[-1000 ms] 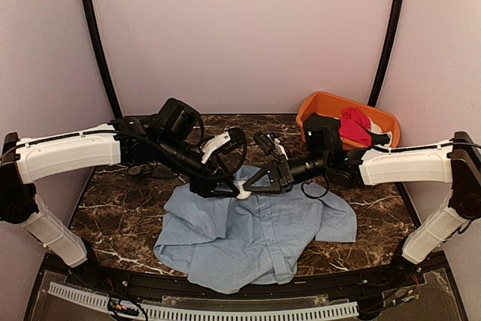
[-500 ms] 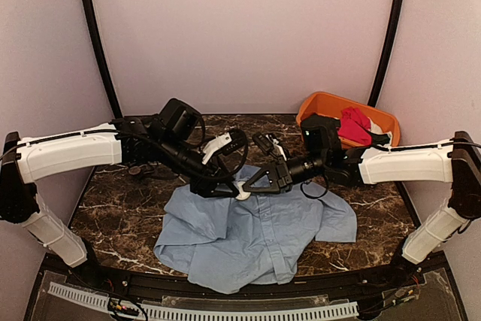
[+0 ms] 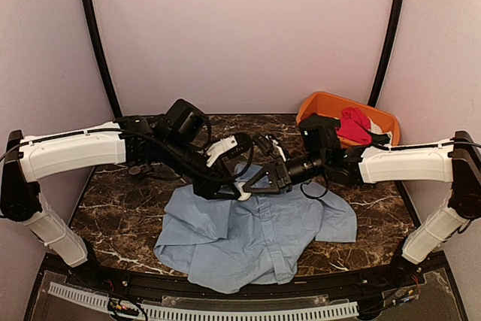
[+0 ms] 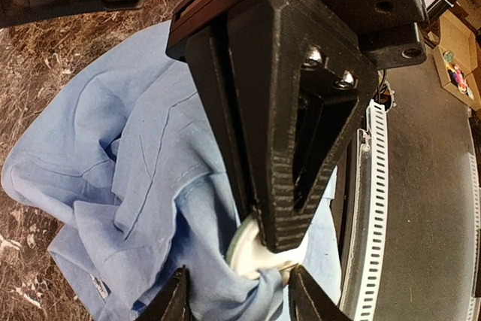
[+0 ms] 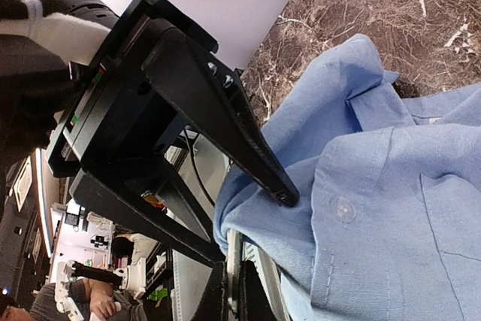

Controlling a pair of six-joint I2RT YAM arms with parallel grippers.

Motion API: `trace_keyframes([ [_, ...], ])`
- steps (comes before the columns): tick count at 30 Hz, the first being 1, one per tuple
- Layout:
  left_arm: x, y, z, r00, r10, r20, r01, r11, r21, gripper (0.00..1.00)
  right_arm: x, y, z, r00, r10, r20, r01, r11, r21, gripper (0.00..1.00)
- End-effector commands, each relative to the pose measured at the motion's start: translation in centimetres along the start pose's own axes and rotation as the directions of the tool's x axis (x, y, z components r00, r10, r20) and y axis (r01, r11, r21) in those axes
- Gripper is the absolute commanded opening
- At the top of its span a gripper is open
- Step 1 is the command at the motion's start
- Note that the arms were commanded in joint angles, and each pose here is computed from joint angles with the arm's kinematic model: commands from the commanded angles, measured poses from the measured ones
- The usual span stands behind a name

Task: Pin the brooch onto the clothing
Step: Pin the brooch to the flattened clothing.

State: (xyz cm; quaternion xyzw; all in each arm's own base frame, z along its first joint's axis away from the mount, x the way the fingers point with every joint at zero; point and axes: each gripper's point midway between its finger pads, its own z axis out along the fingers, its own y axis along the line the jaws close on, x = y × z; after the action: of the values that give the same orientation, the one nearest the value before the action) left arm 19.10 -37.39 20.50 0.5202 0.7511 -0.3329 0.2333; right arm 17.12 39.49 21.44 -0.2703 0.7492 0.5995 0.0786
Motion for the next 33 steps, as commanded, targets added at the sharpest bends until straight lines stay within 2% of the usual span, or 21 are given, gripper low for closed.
trace_keyframes([
  [1, 0.1, 0.7, 0.4, 1.0, 0.001, -0.027, -0.002, 0.999, -0.05, 0.44, -1.0, 2.9, 0.4, 0.995, -0.094, 0.014, 0.095, 0.993, -0.063, 0.0],
  [10, 0.2, 0.8, 0.3, 0.999, 0.0, -0.032, -0.002, 0.998, -0.058, 0.43, -0.9, 2.9, 0.5, 0.995, -0.102, 0.008, 0.102, 0.993, -0.056, 0.0],
  [19, -2.2, -3.5, -3.0, 0.985, 0.107, 0.136, -0.121, 0.987, 0.102, 0.44, -0.9, 2.1, 0.2, 0.997, -0.079, 0.012, 0.079, 0.996, -0.05, 0.0],
  [23, -2.4, -3.0, -3.8, 0.982, 0.074, 0.175, -0.097, 0.986, 0.132, 0.44, -0.8, 2.2, 0.0, 0.997, -0.079, 0.01, 0.079, 0.994, -0.073, 0.0],
  [33, -1.6, -1.7, -2.5, 0.995, 0.028, 0.1, -0.041, 0.99, 0.132, 0.44, -1.4, 2.3, -0.3, 0.996, -0.084, 0.014, 0.085, 0.993, -0.081, 0.0],
])
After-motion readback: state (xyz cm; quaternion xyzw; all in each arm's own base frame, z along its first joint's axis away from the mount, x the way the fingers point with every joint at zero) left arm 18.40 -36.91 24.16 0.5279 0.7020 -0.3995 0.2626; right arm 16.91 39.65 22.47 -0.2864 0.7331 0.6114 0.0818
